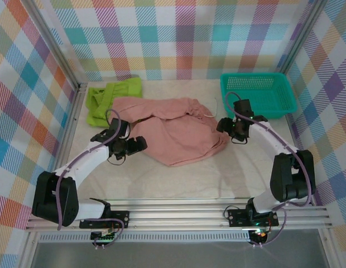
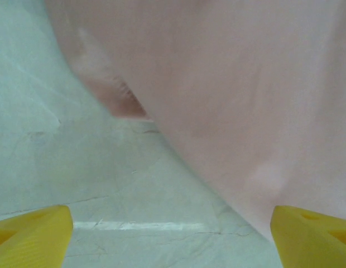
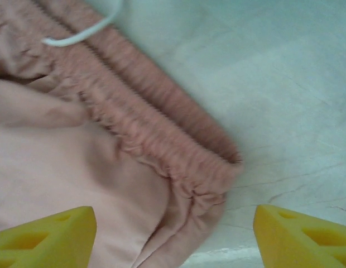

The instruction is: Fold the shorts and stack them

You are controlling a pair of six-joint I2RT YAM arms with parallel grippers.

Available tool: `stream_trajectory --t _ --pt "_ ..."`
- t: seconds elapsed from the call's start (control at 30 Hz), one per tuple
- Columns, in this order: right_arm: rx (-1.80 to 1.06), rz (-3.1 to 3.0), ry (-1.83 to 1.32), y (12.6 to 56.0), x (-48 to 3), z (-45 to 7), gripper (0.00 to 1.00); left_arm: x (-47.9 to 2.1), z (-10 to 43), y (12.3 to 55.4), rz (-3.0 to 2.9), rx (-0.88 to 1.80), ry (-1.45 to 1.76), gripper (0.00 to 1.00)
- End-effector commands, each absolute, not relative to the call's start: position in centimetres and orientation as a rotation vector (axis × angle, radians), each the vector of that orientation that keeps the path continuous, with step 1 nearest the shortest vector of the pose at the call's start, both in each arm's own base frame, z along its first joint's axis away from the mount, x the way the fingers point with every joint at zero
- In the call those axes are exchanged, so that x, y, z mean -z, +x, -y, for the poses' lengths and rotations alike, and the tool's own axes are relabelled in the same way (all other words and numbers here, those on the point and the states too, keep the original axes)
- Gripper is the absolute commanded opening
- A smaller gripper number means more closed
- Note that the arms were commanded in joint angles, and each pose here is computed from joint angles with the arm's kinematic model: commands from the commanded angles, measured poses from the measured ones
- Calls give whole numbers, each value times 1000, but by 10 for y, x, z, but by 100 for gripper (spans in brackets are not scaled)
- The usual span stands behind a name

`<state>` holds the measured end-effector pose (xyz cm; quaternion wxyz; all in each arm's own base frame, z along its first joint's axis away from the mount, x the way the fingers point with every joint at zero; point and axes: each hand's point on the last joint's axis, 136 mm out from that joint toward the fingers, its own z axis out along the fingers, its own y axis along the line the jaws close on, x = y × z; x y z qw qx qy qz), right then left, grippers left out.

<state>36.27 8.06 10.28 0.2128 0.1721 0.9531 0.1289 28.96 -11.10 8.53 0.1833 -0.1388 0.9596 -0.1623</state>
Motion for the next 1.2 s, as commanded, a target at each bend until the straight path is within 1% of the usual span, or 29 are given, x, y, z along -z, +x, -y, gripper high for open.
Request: stream_trajectory --t 0.0,0.2,0.43,0.5,0.57,0.67,0.73,0.8,0.9,0.93,1.07,1.17 --pt "-474 -2649 547 368 -95 -83 70 -79 115 300 -2664 483 -385 90" --pt "-456 -2670 576 383 -76 -71 64 -63 123 305 -2688 516 -374 88" --pt "-470 -2708 602 386 -52 -73 63 -68 122 306 -2665 511 -369 89" --pt "-487 -2709 617 386 -47 -75 61 -70 122 306 -2659 509 -369 89" --pt "-523 -2707 630 387 -44 -79 56 -72 122 307 -2651 509 -367 90" --pt "-570 -2691 659 390 -42 -84 45 -74 122 307 -2645 515 -368 90" --pt "-594 -2675 669 394 -43 -86 30 -75 124 307 -2636 531 -365 90" --pt "-625 -2666 669 397 -49 -90 18 -77 125 307 -2621 551 -364 90" --pt "-669 -2630 660 400 -65 -94 2 -84 129 312 -2569 595 -363 90" --pt "-679 -2611 658 400 -74 -94 0 -86 129 313 -2556 605 -367 91" --pt "-702 -2526 632 396 -111 -94 0 -83 129 318 -2551 595 -375 90" --pt "-708 -2487 613 391 -130 -94 0 -76 126 328 -2560 550 -370 89"
